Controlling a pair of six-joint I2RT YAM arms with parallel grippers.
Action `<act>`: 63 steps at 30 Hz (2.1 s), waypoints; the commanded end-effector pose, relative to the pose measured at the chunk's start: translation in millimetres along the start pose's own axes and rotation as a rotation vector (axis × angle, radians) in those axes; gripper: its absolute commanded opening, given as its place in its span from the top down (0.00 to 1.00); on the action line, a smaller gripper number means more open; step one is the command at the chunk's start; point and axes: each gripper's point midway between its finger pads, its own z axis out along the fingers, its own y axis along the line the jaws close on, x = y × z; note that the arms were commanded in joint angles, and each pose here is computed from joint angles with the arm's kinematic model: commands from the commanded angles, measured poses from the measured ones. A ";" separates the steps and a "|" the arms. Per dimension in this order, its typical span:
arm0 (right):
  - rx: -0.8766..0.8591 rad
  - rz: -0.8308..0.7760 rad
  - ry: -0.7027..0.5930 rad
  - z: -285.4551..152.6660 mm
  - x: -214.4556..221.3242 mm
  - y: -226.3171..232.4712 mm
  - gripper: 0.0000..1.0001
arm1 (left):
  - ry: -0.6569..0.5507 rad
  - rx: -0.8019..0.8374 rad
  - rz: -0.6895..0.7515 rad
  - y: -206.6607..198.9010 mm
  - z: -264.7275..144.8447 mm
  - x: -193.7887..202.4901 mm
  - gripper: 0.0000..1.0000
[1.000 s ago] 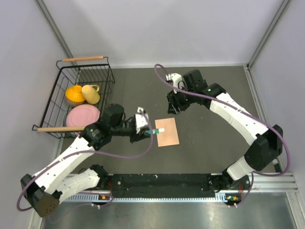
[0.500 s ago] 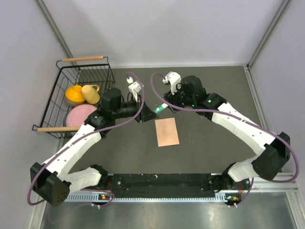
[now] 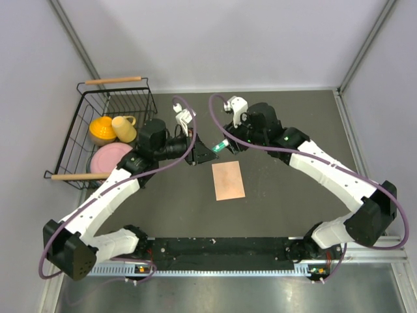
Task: Place the letter into the envelope and seal it
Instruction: Close the solid glue cap on the solid glue, then place the solid glue at the center of the board.
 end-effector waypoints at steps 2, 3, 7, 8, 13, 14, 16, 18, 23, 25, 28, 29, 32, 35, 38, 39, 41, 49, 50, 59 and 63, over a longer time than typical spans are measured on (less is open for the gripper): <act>-0.153 0.061 -0.108 -16.9 -40.8 36.8 0.44 | -0.070 0.052 0.031 -7.6 5.6 -21.4 1.00; -0.158 0.054 -0.102 -16.7 -39.5 40.1 0.44 | -0.074 0.048 0.028 -5.9 5.3 -22.6 1.00; -0.112 -0.096 -0.115 -17.5 -39.1 53.8 0.47 | -0.098 0.057 0.018 -7.3 7.7 -29.0 1.00; -0.109 -0.101 -0.120 -17.8 -40.5 55.7 0.48 | -0.096 0.058 0.011 -6.0 9.6 -28.5 1.00; -0.080 -0.151 -0.132 -17.6 -44.8 66.8 0.54 | -0.131 0.089 -0.009 -5.7 15.1 -33.9 1.00; -0.082 -0.156 -0.134 -17.7 -45.6 68.7 0.55 | -0.134 0.089 -0.022 -2.8 17.5 -34.4 1.00; -0.080 -0.171 -0.141 -17.3 -47.3 72.8 0.58 | -0.150 0.100 -0.031 -3.5 20.1 -38.3 1.00; -0.082 -0.173 -0.148 -18.6 -49.7 74.6 0.59 | -0.155 0.100 -0.048 -1.7 22.2 -40.3 1.00; -0.131 -0.163 -0.145 -22.4 -44.3 85.4 0.65 | -0.178 0.109 -0.062 0.1 24.0 -44.6 1.00; -0.189 -0.163 -0.147 -26.8 -42.2 95.6 0.66 | -0.185 0.113 -0.073 0.9 23.1 -44.7 1.00; -0.236 -0.168 -0.140 -30.3 -37.4 106.0 0.67 | -0.190 0.114 -0.073 2.4 21.8 -45.9 1.00; -0.243 -0.162 -0.134 -30.1 -35.6 107.2 0.68 | -0.192 0.115 -0.070 2.5 21.0 -46.3 1.00; -0.197 -0.148 -0.126 -26.5 -35.5 94.8 0.65 | -0.182 0.118 -0.060 4.6 16.2 -42.0 1.00; -0.102 -0.081 -0.110 -20.2 -41.2 53.0 0.59 | -0.160 0.116 -0.021 7.5 7.3 -31.0 1.00; -0.049 -0.024 -0.082 -20.4 -42.1 23.1 0.48 | -0.132 0.118 0.067 6.5 -2.4 -17.1 1.00; -0.029 0.004 -0.076 -22.1 -41.8 7.6 0.43 | -0.121 0.138 0.105 -0.5 -7.9 -12.8 1.00; -0.015 0.023 -0.059 -25.3 -39.0 -2.0 0.39 | -0.095 0.141 0.181 0.7 -12.7 -1.6 1.00; -0.026 0.049 -0.012 -41.5 -37.9 -37.1 0.18 | -0.008 0.168 0.543 -1.4 -33.4 28.0 1.00; -0.110 0.062 0.038 -46.5 -28.3 -26.2 0.18 | 0.015 0.162 0.672 5.1 -35.7 33.3 1.00; -0.721 0.229 0.130 -85.6 -27.1 55.1 0.18 | 0.184 0.191 1.556 42.6 -47.1 65.0 1.00; -0.801 0.250 0.211 -78.2 -14.5 85.4 0.21 | 0.201 0.225 1.709 41.0 -39.8 67.0 1.00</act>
